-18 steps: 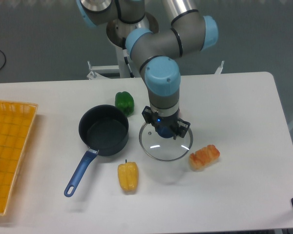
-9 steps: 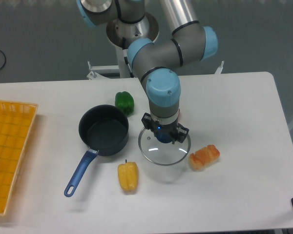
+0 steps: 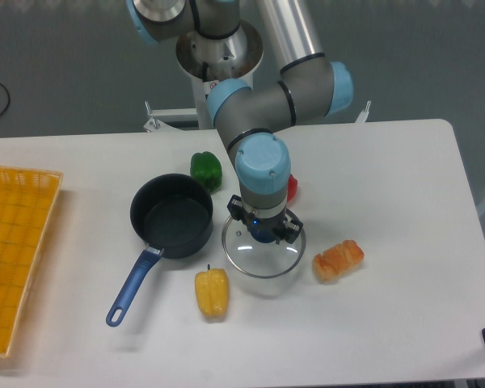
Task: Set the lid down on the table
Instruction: 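Lower the glass lid toward the table surface beside the saucepan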
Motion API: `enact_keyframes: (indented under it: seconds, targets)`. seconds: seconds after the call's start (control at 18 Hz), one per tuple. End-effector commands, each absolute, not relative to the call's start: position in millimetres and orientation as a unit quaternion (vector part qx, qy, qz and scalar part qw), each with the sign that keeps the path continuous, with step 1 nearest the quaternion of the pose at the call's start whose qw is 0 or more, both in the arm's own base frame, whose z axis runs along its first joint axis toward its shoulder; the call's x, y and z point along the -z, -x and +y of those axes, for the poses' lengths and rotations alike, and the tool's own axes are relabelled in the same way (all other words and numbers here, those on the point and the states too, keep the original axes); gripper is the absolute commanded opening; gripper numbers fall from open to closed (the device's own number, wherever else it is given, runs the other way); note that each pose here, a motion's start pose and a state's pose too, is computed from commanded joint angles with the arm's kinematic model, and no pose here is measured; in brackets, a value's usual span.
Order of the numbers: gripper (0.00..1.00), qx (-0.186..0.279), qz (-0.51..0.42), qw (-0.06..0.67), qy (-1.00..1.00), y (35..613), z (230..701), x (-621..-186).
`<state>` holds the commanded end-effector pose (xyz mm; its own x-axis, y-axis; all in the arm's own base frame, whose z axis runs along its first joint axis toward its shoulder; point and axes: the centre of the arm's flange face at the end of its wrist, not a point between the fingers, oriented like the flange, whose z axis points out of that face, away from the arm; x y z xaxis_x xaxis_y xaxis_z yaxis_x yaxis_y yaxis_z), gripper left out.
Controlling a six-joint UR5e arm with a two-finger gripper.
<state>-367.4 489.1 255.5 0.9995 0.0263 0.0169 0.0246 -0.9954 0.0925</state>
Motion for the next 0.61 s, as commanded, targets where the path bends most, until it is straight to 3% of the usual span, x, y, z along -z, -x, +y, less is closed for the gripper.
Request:
enact_keyframes:
  seconds: [0.61]
  targets:
    - [0.6, -0.018, 0.001, 0.063, -0.998, 356.3, 493.6, -236.3]
